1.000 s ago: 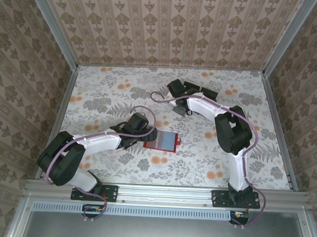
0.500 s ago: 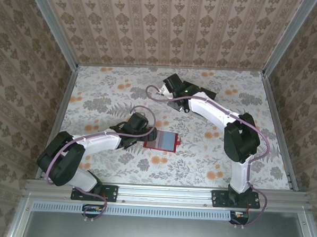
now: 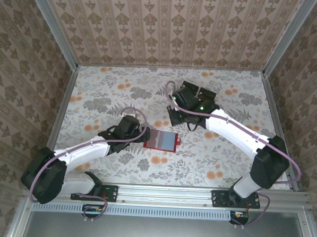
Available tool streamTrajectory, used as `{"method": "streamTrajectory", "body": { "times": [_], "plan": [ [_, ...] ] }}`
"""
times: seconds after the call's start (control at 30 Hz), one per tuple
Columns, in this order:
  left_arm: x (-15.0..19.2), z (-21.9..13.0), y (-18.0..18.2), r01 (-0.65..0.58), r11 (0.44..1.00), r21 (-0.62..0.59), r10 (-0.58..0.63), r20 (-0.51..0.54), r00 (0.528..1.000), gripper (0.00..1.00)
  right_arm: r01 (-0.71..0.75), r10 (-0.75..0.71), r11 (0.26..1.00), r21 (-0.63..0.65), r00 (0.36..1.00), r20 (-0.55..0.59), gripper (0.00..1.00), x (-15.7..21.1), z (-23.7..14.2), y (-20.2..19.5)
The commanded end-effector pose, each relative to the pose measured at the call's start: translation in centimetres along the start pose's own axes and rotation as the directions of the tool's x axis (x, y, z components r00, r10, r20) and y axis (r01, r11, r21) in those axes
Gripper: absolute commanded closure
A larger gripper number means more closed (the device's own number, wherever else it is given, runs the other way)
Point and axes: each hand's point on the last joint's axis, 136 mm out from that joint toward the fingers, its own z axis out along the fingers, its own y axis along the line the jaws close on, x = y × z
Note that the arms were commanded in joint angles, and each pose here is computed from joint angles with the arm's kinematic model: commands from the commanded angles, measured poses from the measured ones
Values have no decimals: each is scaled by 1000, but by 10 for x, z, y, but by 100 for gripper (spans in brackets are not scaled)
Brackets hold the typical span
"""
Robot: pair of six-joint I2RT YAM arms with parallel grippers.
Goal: Put the credit cards into the card holder
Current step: Insert the credit card into the card slot.
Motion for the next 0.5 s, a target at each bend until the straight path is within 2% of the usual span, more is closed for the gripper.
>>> {"method": "streamTrajectory", "body": {
  "times": [0.0,0.2,0.47],
  "plan": [
    [7,-5,19,16,998,-65,-16,-7,1000,0,-339,335,922,-189,941,-56,100,24,13,28],
    [11,-7,22,7,998,-70,-9,-18,1000,0,-481,476,847,-227,876,-79,100,52,25,39],
    [17,-1,21,-1,997,-71,-2,-41,999,0,-523,510,820,-232,852,-119,100,70,45,48]
  ]
}}
